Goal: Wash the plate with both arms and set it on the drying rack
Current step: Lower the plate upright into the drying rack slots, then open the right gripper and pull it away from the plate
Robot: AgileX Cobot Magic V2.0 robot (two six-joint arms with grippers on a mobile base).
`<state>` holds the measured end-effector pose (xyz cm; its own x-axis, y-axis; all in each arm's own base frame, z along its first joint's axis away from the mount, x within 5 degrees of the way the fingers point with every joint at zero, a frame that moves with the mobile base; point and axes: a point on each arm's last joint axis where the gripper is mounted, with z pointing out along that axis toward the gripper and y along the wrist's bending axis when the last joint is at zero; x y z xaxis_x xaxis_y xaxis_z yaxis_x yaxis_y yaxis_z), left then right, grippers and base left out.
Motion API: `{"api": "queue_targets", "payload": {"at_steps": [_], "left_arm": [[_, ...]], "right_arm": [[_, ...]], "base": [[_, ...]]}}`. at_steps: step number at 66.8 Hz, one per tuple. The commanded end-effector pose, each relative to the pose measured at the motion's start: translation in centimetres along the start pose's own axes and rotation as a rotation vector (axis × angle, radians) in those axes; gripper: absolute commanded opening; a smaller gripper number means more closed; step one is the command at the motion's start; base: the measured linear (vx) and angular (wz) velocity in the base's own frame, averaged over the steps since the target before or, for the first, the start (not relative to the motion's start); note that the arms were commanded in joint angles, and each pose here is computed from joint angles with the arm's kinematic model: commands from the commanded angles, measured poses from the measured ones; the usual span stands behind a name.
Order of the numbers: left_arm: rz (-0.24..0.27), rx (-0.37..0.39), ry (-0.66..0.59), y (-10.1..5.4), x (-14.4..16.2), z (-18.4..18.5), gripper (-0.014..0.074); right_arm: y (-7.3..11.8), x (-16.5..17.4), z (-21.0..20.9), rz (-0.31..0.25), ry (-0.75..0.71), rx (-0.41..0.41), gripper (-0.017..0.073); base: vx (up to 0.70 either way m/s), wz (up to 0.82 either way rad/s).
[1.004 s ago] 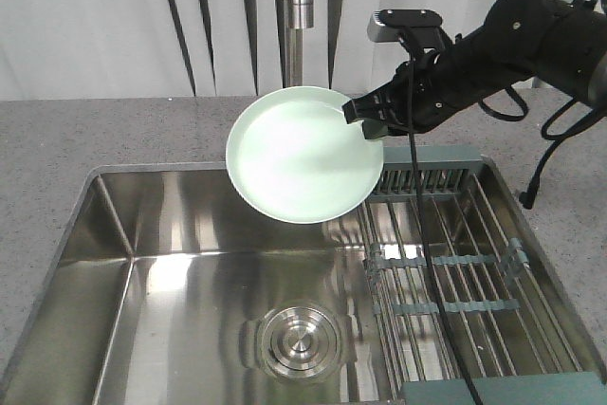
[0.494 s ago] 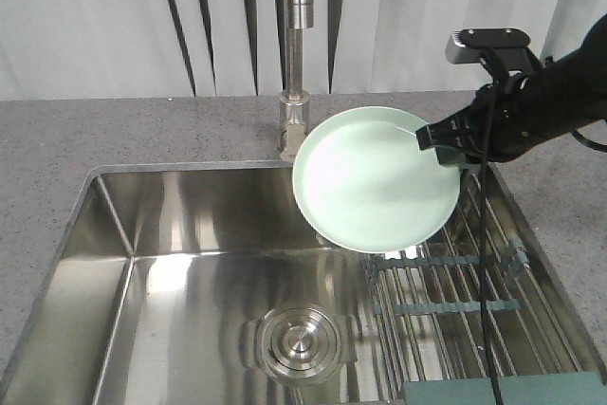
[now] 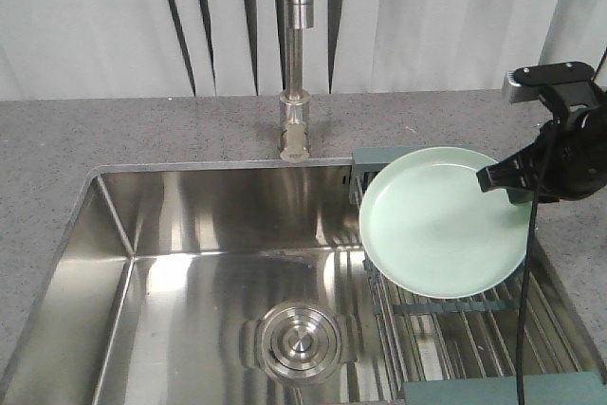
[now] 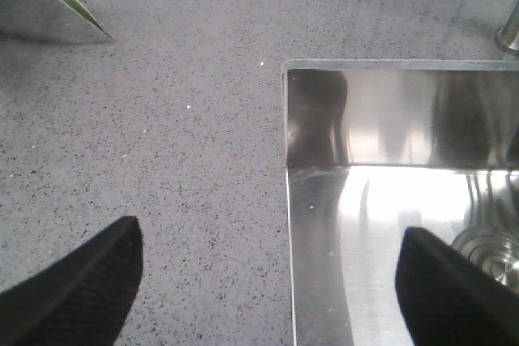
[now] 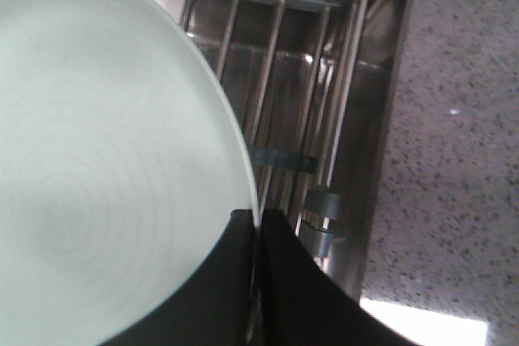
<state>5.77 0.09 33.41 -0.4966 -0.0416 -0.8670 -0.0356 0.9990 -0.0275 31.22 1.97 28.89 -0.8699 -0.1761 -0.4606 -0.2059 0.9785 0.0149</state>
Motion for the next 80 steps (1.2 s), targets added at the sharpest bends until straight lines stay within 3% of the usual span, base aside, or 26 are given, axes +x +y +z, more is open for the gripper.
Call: {"api": "queue_targets", "payload": {"at_steps": [1,18,46,65,72,80], "left_arm": [[-0.011,0.007,-0.073,-0.1,-1.1,-0.2,0.0585],[-0.011,0.007,-0.073,-0.1,-1.1,-0.2,0.0585],[-0.011,0.007,-0.073,-0.1,-1.1,-0.2,0.0585],[-0.011,0.007,-0.073,-0.1,-1.1,-0.2,0.0585],[-0.011,0.007,-0.073,-0.1,-1.1,-0.2,0.0585],[-0.011,0.007,-0.073,-0.1,-1.1,-0.2,0.0585]], "right_arm": [[-0.7,-0.3,-1.7,-0.012,-0.073,0.071,-0.0001],[-1.6,0.8,0.3,-0.054,-0.005,0.155,-0.0001],[-2.1,0.6,4.4,-0.069,0.056,0.154,0.0014],[-2.1,0.6,5.1,-0.046,0.067,0.151,0.0185],[-2.0,0.4,3.8,-0.043,0.022,0.157,0.0281],[-1.8,0.2,1.5,-0.015,-0.048,0.164,0.0328]], "base": [[0.0,0.0],[0.0,0.0],[0.0,0.0],[0.0,0.0],[0.0,0.0],[0.0,0.0]]}}
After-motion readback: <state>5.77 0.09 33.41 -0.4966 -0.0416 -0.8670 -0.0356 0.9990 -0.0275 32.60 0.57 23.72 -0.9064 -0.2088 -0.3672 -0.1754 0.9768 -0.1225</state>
